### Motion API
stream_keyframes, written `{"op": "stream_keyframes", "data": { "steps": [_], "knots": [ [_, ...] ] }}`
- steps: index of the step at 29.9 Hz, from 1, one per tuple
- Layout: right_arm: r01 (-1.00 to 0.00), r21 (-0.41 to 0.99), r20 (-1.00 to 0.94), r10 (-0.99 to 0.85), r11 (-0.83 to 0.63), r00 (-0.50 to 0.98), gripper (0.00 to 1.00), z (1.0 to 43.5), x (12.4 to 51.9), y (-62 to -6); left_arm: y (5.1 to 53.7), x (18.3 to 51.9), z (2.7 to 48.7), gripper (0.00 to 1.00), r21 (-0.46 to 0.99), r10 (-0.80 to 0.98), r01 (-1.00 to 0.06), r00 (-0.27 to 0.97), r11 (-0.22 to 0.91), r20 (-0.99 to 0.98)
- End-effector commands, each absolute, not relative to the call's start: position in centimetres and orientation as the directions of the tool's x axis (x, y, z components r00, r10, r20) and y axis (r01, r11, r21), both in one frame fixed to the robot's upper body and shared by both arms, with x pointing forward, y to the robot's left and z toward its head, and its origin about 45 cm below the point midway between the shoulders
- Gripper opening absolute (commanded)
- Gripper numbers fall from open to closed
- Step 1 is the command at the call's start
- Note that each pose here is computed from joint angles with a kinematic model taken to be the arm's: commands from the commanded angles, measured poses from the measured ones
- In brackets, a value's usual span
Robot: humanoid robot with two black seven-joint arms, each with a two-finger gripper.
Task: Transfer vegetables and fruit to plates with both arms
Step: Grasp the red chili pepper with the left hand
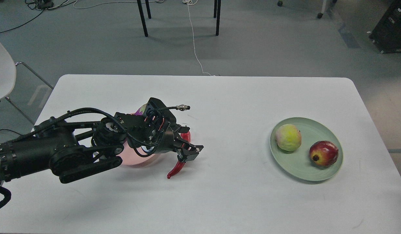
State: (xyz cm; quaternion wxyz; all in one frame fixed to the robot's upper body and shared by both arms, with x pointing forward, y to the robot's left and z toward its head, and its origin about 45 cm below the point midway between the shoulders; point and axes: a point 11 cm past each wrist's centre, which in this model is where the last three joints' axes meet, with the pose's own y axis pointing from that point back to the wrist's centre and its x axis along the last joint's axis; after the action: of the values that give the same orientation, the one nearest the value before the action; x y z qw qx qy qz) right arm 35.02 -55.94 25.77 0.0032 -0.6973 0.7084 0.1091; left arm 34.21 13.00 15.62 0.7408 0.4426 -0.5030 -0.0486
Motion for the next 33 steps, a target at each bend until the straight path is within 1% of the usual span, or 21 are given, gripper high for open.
{"op": "stream_keyframes", "data": {
  "steps": [1,13,15,20,26,31,33],
  "knots": [
    [-0.989,0.15,-0.159,-0.987,0.001,-0.025,0.99,25.7,35.0,-55.8,13.9,34.4,14.5,0.81,0.732,-0.547,-0.38,0.491,0.566,0.678],
    [-0.989,0.144,-0.176,-0.984,-0.018,-0.007,0.99,25.6,35.4,-55.0,14.9,34.4,13.5,0.81,0.757,-0.603,-0.393,0.457,0.522,0.653],
    [-0.99,0.142,-0.176,-0.984,-0.019,-0.007,0.99,25.7,35.4,-55.0,14.9,34.1,13.2,0.79,0.76,-0.604,-0.387,0.462,0.522,0.65],
    [-0.99,0.141,-0.176,-0.984,-0.019,-0.006,0.99,25.7,35.5,-55.0,14.9,33.5,12.6,0.67,0.765,-0.602,-0.372,0.473,0.526,0.643],
    [-0.99,0.141,-0.174,-0.985,-0.019,-0.006,0.99,25.7,35.4,-55.1,14.6,33.3,12.5,0.41,0.768,-0.606,-0.359,0.473,0.53,0.639],
    [-0.99,0.14,-0.176,-0.984,-0.02,-0.005,0.99,25.7,35.5,-55.0,13.2,33.2,13.1,0.28,0.758,-0.608,-0.347,0.454,0.551,0.651],
    [-0.991,0.136,-0.174,-0.985,-0.017,-0.007,0.99,25.8,35.5,-55.1,13.2,33.4,13.5,0.22,0.763,-0.615,-0.345,0.453,0.547,0.646]
  ]
}}
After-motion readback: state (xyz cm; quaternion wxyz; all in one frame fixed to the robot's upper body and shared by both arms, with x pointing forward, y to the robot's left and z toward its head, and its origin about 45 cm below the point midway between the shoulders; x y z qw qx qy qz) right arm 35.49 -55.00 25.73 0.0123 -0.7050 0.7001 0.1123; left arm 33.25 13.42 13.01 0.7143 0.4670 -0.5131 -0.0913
